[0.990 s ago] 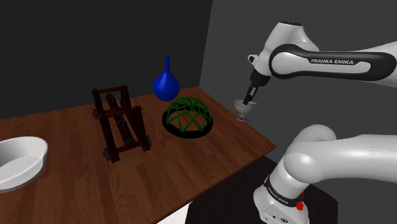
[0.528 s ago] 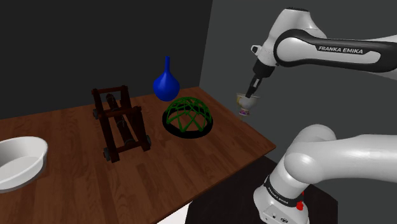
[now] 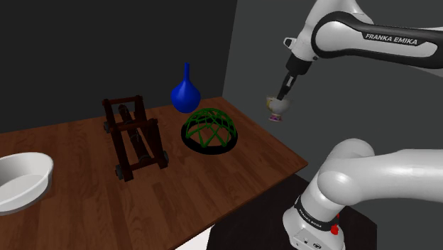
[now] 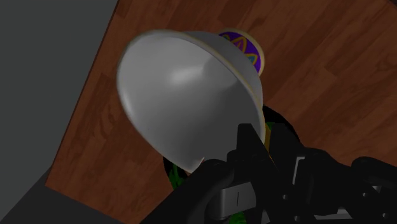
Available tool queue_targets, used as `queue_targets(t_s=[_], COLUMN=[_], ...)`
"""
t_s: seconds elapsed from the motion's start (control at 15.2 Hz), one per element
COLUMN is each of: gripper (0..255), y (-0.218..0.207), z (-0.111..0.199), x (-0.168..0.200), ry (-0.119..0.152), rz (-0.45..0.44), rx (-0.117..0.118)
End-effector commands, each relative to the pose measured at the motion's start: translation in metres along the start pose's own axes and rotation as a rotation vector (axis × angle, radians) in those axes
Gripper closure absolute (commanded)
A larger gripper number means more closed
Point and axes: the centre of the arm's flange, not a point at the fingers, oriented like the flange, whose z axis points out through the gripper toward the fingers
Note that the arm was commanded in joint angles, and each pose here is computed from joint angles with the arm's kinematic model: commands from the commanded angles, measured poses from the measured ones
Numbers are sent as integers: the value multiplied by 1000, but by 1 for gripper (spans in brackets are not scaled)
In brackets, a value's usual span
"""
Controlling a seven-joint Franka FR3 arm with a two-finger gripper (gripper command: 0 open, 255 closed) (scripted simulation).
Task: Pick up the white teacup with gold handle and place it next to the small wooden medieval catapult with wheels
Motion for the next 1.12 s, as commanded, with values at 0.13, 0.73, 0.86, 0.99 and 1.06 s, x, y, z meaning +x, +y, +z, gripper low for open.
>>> queue_targets(t_s=[0.13,0.73,0.86,0.99,1.06], gripper=[255,255,255,255,255], y=[4,-19,-37,-55,-64], z=[-21,-48,-48,-47,-47], x=[2,35,55,74,84], ry=[0,0,0,0,0], rz=[0,0,0,0,0], rx=[0,0,0,0,0])
